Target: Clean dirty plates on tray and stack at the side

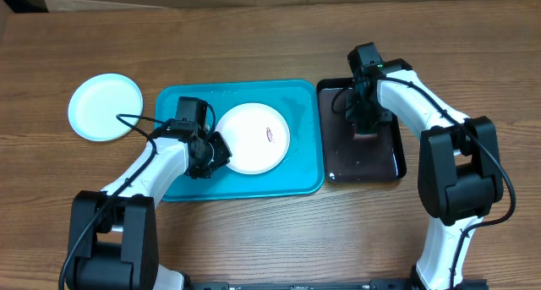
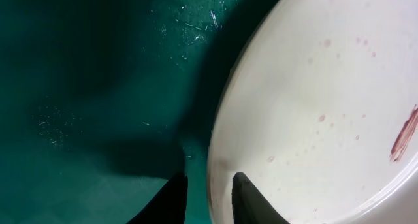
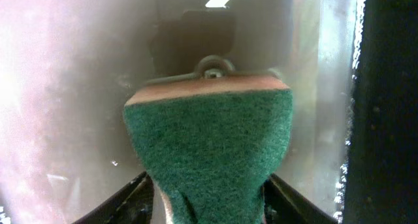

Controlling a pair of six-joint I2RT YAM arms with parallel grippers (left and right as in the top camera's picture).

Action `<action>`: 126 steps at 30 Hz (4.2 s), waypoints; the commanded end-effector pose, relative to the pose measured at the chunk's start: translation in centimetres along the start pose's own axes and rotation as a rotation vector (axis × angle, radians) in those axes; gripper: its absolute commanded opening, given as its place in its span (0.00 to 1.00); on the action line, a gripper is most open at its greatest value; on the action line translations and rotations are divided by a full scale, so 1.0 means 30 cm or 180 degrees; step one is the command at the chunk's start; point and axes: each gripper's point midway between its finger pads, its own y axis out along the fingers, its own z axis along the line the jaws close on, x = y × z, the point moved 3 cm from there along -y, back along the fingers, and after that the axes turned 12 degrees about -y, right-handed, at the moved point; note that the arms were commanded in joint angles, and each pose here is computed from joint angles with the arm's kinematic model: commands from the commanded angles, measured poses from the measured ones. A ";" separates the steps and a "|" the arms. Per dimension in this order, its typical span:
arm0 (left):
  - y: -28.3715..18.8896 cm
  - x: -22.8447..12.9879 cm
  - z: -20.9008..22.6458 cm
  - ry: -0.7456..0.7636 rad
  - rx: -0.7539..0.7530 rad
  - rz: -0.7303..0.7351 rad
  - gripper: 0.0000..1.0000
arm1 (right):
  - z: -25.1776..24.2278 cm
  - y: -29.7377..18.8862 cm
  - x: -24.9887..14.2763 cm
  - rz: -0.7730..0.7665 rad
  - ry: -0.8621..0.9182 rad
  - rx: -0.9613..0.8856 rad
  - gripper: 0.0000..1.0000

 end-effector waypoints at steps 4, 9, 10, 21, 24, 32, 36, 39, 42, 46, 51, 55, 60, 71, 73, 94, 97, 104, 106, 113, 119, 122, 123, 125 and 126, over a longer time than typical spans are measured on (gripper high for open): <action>0.013 -0.014 0.002 0.0080 0.0018 0.0045 0.26 | 0.008 -0.006 -0.002 -0.0001 0.0041 0.0096 0.04; 0.013 -0.014 0.002 0.0080 0.0018 0.0045 0.26 | 0.007 -0.006 0.003 -0.0024 0.0043 0.0086 0.45; 0.013 -0.014 0.002 0.0080 0.0018 0.0045 0.26 | 0.007 -0.006 0.004 -0.0032 0.0043 0.0087 0.45; 0.013 -0.014 0.003 0.0080 0.0018 0.0047 0.27 | 0.008 -0.006 0.016 -0.0083 0.0048 0.0092 0.47; 0.013 -0.014 0.003 0.0080 0.0018 0.0047 0.27 | 0.008 -0.006 0.016 -0.0084 0.0048 0.0093 0.47; 0.013 -0.015 0.001 0.0079 0.0008 0.0054 0.30 | 0.008 -0.007 0.013 -0.0070 0.0045 0.0092 0.31; 0.011 -0.017 0.001 0.0064 -0.0006 0.0085 0.36 | 0.008 -0.007 0.011 -0.0061 0.0046 0.0091 0.34; 0.011 -0.017 0.001 0.0064 -0.0006 0.0083 0.38 | 0.008 -0.007 0.009 -0.0053 0.0043 0.0089 0.35; 0.007 -0.015 -0.006 0.0067 -0.0031 0.0091 0.36 | 0.007 -0.007 0.008 -0.0048 0.0032 0.0088 0.35; -0.009 -0.001 -0.032 0.0080 -0.0122 0.0073 0.33 | 0.007 -0.006 0.006 -0.0041 0.0021 0.0088 0.36; -0.016 0.002 -0.039 0.0083 -0.0138 0.0066 0.33 | 0.007 -0.006 0.006 -0.0041 0.0021 0.0088 0.36; -0.032 -0.002 -0.048 0.0073 -0.0153 0.0123 0.29 | 0.007 -0.006 0.006 -0.0041 0.0021 0.0088 0.36; -0.037 -0.002 -0.049 0.0070 -0.0141 0.0134 0.29 | 0.008 -0.006 0.006 -0.0037 0.0022 0.0089 0.36; -0.053 0.021 -0.046 0.0039 -0.0111 0.0058 0.24 | 0.007 -0.006 0.003 -0.0025 0.0021 0.0087 0.36; -0.052 0.023 -0.044 0.0042 -0.0091 0.0038 0.24 | 0.007 -0.006 0.003 -0.0025 0.0021 0.0087 0.36; -0.037 0.027 -0.020 0.0034 -0.0001 -0.0026 0.18 | 0.007 -0.006 0.002 -0.0023 0.0021 0.0087 0.36; -0.036 0.027 -0.019 0.0034 0.0000 -0.0025 0.15 | 0.007 -0.006 0.002 -0.0023 0.0021 0.0087 0.36; -0.029 0.028 -0.018 0.0032 0.0007 -0.0021 0.14 | 0.007 -0.006 0.002 -0.0020 0.0020 0.0087 0.36; -0.026 0.028 -0.018 0.0031 0.0010 -0.0017 0.14 | 0.007 -0.006 0.001 -0.0018 0.0020 0.0087 0.36; -0.021 0.028 -0.016 0.0033 0.0004 -0.0024 0.15 | 0.007 -0.006 0.000 -0.0012 0.0020 0.0086 0.36; -0.018 0.028 -0.014 0.0035 -0.0003 -0.0031 0.14 | 0.007 -0.006 -0.001 -0.0010 0.0020 0.0086 0.36; -0.012 0.029 -0.006 0.0026 0.0029 -0.0064 0.15 | 0.007 -0.006 -0.003 0.0000 0.0019 0.0085 0.36; -0.009 0.028 -0.003 0.0026 0.0035 -0.0063 0.15 | 0.007 -0.006 -0.003 0.0001 0.0019 0.0085 0.36; -0.008 0.027 -0.001 0.0026 0.0042 -0.0060 0.15 | 0.007 -0.006 -0.003 0.0002 0.0019 0.0085 0.36; -0.008 0.026 -0.002 0.0026 0.0040 -0.0058 0.14 | 0.007 -0.006 -0.003 0.0002 0.0019 0.0085 0.36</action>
